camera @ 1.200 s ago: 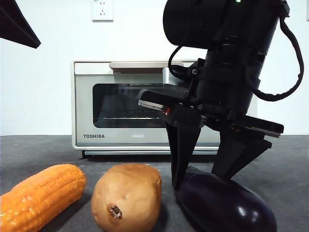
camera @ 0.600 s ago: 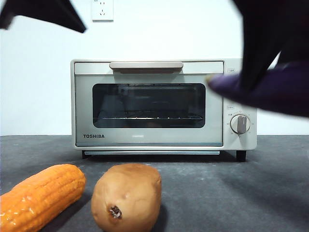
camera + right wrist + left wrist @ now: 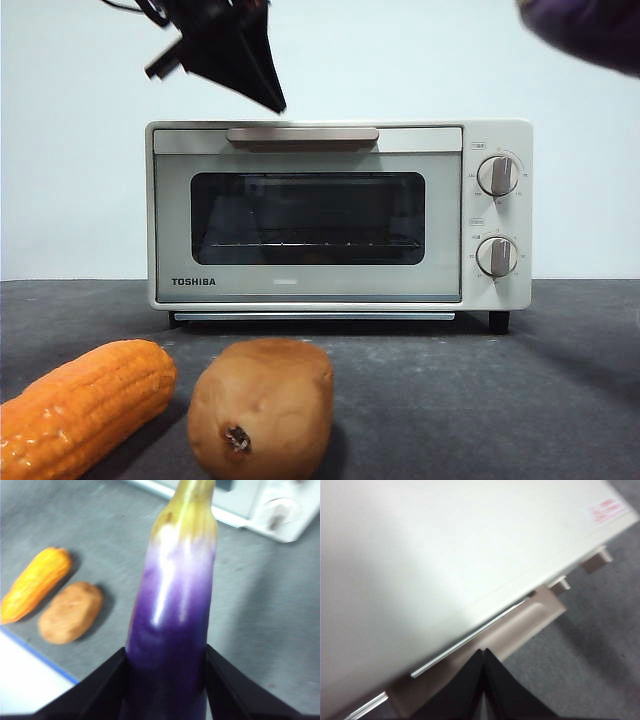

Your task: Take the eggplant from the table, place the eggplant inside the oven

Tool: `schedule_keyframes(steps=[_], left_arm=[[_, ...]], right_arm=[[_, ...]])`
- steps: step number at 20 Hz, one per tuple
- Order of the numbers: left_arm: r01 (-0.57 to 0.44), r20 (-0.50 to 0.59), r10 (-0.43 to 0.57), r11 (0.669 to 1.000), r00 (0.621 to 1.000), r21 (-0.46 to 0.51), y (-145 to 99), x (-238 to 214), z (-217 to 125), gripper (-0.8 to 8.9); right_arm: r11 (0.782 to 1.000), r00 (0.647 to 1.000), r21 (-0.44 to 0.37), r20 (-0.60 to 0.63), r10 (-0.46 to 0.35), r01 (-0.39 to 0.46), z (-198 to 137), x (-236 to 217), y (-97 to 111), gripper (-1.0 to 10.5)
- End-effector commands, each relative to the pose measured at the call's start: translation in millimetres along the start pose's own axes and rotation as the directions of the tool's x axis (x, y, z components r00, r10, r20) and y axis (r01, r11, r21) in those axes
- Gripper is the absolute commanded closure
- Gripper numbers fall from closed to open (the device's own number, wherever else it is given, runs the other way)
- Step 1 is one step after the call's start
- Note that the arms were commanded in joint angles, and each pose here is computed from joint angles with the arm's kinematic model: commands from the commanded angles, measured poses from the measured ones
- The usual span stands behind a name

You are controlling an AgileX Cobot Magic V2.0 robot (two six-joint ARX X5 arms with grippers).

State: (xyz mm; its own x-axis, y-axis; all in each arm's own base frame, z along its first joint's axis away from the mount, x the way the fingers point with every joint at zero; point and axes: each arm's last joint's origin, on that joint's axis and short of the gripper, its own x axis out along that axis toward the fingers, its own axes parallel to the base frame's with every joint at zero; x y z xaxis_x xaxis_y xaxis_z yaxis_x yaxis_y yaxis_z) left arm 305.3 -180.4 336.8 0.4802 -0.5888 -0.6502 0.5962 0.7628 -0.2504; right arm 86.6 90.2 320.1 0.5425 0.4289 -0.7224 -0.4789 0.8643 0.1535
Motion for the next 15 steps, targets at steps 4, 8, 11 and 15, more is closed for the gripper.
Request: schedule_keyframes(steps=[4, 8, 11, 15], left_arm=[[-0.019, -0.041, 0.021, 0.999, 0.999, 0.049, 1, 20, 0, 8.10], [-0.006, -0.145, 0.014, 0.998, 0.989, 0.055, -5, 21, -10, 8.10], [0.015, -0.251, -0.001, 0.998, 0.968, 0.054, -14, 22, -21, 8.10], [0.038, -0.364, -0.015, 0.998, 0.931, 0.056, -31, 14, -31, 8.10]], right_arm=[[1.000, 0.997, -0.006, 0.073, -0.024, 0.025, -1, -14, -3, 8.3], [1.000, 0.996, -0.004, 0.087, -0.022, 0.023, -2, -17, -3, 8.3], [0.999, 0.994, -0.003, 0.103, -0.033, 0.033, -1, -17, -3, 8.3], [1.000, 0.991, -0.007, 0.131, -0.022, 0.023, 2, -17, -2, 8.3]])
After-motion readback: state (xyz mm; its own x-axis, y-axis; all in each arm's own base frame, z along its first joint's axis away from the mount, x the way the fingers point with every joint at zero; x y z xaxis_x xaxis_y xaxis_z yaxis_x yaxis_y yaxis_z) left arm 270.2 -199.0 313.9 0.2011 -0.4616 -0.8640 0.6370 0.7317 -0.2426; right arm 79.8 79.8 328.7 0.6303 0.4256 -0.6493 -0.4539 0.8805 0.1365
